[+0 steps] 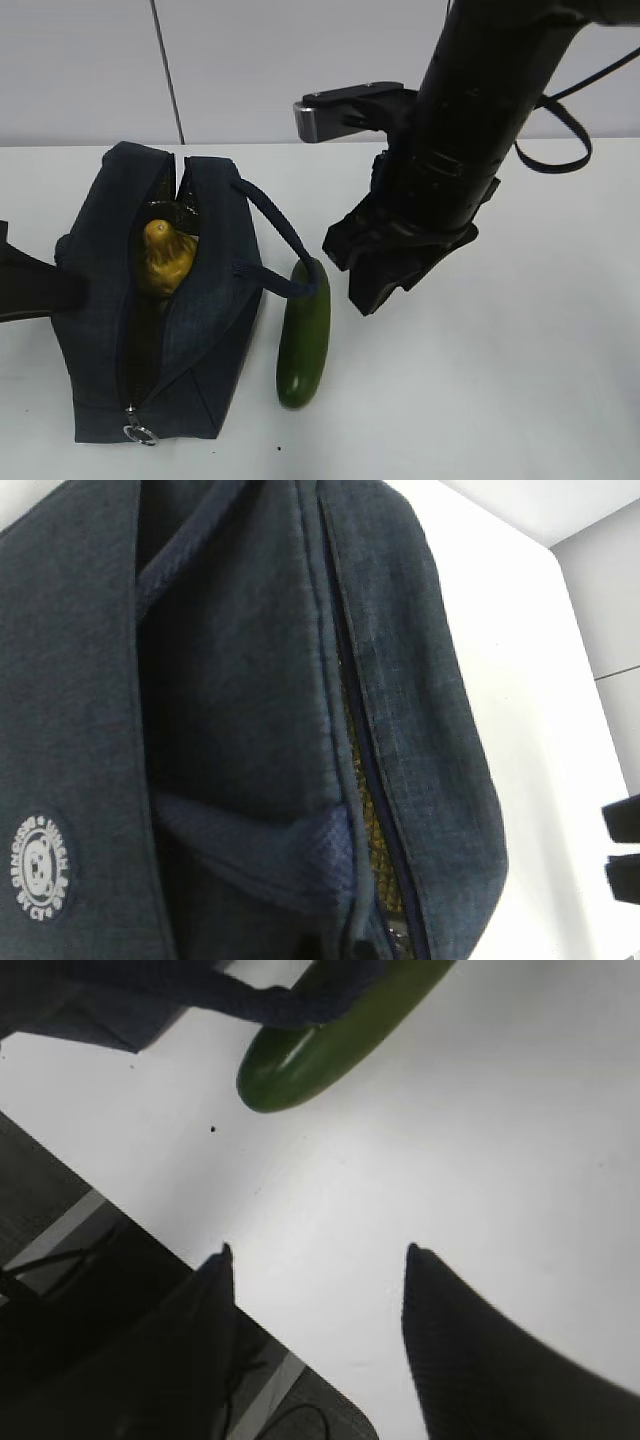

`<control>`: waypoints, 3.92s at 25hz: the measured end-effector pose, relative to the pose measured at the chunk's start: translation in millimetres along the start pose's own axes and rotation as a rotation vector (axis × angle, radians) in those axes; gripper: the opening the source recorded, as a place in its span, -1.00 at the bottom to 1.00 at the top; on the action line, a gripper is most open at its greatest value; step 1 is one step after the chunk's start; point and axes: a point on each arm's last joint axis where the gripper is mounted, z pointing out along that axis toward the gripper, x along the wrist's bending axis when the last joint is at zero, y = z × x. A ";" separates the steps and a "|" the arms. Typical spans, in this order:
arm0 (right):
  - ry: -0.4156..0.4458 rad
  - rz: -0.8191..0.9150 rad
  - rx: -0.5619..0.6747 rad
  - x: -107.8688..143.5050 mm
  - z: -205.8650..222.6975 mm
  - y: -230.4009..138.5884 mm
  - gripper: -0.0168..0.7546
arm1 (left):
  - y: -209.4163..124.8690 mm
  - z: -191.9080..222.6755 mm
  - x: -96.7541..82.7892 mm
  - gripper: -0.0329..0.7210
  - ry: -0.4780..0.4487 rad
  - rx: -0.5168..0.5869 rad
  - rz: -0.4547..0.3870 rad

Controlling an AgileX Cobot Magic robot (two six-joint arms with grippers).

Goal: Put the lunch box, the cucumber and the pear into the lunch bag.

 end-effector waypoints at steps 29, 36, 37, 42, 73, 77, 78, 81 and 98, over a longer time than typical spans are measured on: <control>-0.016 0.250 -0.112 -31.7 134.9 55.0 0.56 | -2.7 -0.1 -2.5 -0.95 -0.027 0.030 0.000; -0.090 0.211 -0.026 -40.2 148.0 52.0 0.57 | -3.0 -0.1 -2.7 -0.95 -0.029 0.033 0.000; -0.119 0.201 -0.006 -42.6 147.6 50.1 0.57 | -3.0 -0.1 -2.7 -0.95 -0.029 0.033 0.000; -0.219 0.170 0.065 -50.9 145.6 43.2 0.57 | -3.1 -0.1 -2.7 -0.95 -0.030 0.034 0.000; -0.296 0.085 0.100 -54.5 126.8 40.3 0.09 | -3.8 -0.1 -3.4 -0.95 -0.037 0.042 0.000; -0.333 0.061 0.037 -51.8 94.8 41.8 0.09 | -3.9 -0.2 -3.4 -0.95 -0.038 0.043 0.002; -0.345 0.056 0.021 -51.2 86.9 41.9 0.09 | -3.9 -0.2 -3.4 -0.95 -0.038 0.043 0.002; -0.368 0.053 -0.053 -47.3 56.8 41.5 0.09 | -3.9 -0.2 -3.4 -0.95 -0.038 0.043 0.002; 0.143 0.043 -0.537 17.6 -46.2 44.7 0.09 | -4.0 -0.2 -3.5 -0.95 -0.038 0.043 0.002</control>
